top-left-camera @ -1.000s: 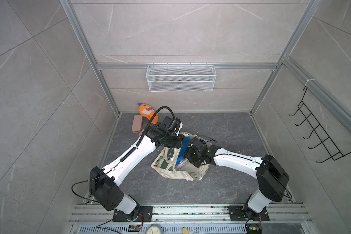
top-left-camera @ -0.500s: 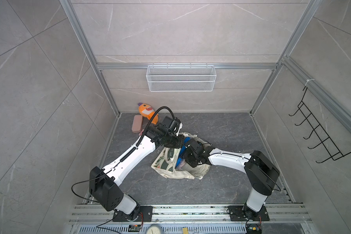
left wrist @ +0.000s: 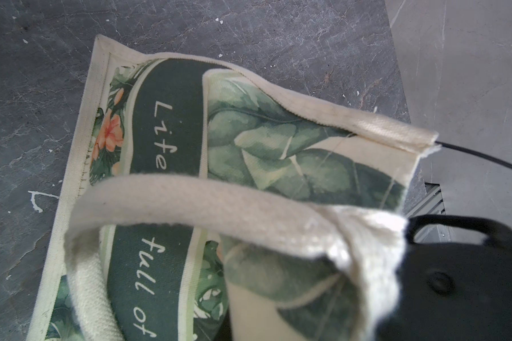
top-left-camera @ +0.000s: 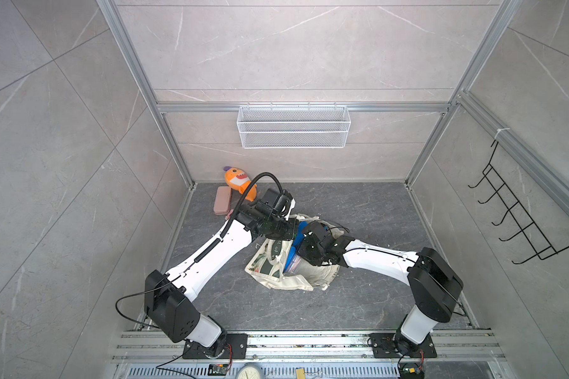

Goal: Take out the compass set from the canvas bag
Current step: Pick up the compass set from the canvas bag.

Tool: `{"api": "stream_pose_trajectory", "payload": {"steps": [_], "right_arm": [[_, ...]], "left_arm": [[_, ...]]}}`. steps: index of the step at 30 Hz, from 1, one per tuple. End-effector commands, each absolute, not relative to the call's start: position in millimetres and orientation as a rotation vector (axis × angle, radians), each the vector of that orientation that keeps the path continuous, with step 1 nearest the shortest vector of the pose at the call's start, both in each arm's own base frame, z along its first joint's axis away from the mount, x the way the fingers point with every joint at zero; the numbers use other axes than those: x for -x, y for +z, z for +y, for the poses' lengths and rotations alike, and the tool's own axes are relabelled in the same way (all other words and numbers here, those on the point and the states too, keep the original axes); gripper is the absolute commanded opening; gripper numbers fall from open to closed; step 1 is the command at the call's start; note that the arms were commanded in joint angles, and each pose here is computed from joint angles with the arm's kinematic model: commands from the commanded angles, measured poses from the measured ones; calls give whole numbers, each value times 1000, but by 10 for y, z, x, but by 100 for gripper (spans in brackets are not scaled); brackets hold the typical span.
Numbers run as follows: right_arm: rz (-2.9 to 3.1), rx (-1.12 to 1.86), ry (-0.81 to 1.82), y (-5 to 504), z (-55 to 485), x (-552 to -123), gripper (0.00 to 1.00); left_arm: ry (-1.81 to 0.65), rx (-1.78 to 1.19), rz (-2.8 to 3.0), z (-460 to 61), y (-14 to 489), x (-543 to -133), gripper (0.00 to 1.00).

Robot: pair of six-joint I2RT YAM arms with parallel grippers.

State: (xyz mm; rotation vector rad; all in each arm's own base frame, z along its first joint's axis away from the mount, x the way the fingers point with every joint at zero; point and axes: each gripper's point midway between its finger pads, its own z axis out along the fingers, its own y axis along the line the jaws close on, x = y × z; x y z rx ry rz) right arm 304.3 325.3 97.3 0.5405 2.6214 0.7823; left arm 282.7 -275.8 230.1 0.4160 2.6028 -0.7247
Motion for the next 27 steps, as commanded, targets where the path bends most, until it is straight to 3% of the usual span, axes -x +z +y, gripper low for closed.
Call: {"api": "stream_pose_trajectory", "payload": {"steps": [1, 27], "right_arm": [[2537, -506, 755, 1284, 3133, -3148, 29], [2435, -356, 728, 1963, 2804, -2976, 23]], "left_arm": [[-801, -424, 2553, -2785, 2509, -2746, 0], [-799, -409, 2540, -2803, 2537, -2793, 0]]}}
